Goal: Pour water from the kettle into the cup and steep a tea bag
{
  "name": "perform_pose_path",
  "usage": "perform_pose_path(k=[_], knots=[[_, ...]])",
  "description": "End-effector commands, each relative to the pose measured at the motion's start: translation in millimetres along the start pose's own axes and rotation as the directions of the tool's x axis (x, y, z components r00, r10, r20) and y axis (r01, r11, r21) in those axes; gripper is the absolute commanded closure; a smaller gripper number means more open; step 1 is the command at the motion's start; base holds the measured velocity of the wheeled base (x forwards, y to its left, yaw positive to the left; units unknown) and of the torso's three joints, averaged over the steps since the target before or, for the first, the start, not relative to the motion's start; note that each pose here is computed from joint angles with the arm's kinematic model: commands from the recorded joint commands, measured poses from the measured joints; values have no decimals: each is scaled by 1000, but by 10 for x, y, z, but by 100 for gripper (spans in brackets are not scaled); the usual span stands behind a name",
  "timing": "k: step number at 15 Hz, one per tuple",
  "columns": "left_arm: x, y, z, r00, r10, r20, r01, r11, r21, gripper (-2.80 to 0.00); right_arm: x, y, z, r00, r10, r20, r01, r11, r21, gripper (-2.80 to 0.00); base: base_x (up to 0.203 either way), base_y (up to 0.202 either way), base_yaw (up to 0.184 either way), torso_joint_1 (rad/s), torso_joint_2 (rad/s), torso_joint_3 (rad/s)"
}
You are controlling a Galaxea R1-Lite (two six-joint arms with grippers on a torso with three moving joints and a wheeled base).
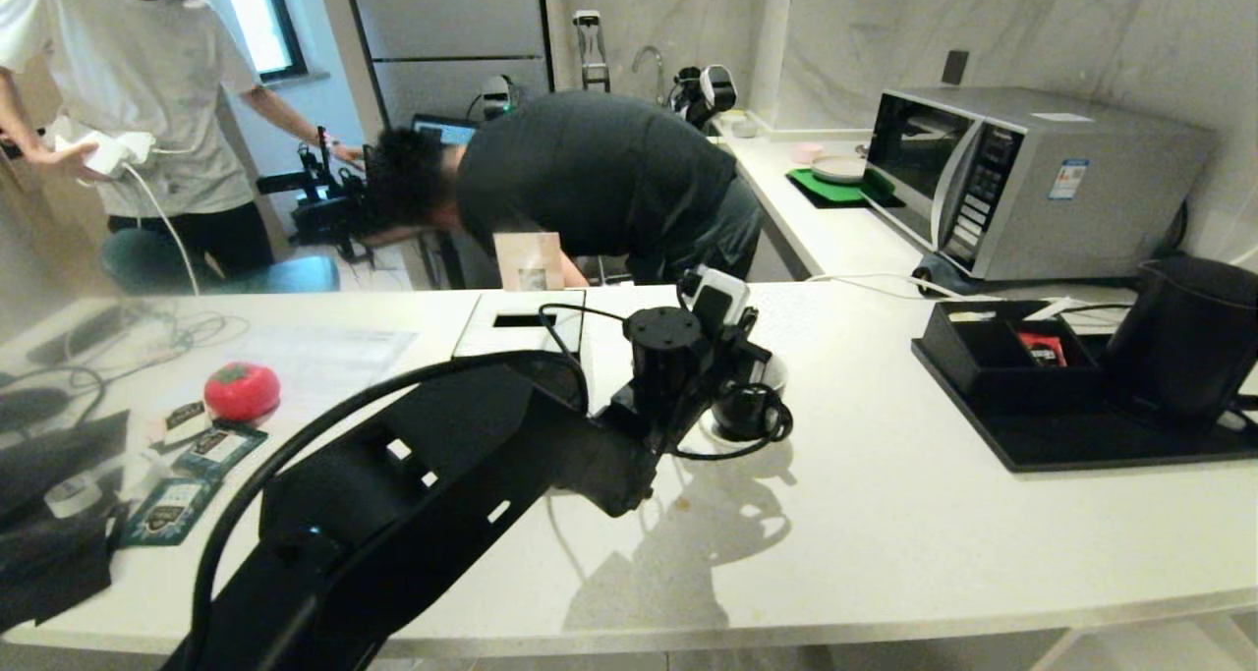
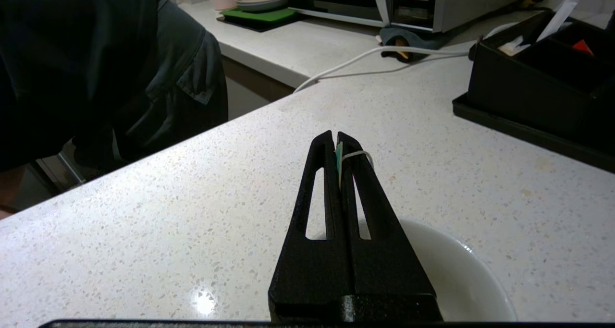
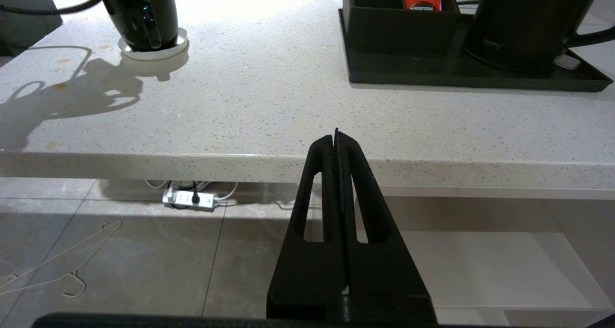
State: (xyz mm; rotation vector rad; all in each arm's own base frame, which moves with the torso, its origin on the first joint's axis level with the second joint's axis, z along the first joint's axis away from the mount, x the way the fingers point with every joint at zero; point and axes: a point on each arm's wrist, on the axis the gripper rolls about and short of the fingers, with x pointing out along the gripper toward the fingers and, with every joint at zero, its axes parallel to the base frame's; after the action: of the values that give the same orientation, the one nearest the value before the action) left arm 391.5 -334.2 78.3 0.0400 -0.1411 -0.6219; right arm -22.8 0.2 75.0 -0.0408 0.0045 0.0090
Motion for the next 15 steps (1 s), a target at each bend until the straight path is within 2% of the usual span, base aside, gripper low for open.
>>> perform_pose_path(k=[1, 5, 15], knots=[[10, 10, -49, 1000, 4, -1, -4, 1000, 1, 0, 1, 0, 0, 1000, 0, -1, 0, 1000, -1, 0, 0, 0, 0, 0, 0, 0], [18, 84, 26, 1000, 18, 13, -18, 1000, 1, 0, 1, 0, 0, 1000, 0, -1, 0, 1000, -1, 0, 0, 0, 0, 0, 0, 0], [-52, 175, 810, 989, 31, 147, -30, 999, -11, 0, 1, 0, 0, 1000, 0, -1, 0, 1000, -1, 0, 0, 0, 0, 0, 0, 0]])
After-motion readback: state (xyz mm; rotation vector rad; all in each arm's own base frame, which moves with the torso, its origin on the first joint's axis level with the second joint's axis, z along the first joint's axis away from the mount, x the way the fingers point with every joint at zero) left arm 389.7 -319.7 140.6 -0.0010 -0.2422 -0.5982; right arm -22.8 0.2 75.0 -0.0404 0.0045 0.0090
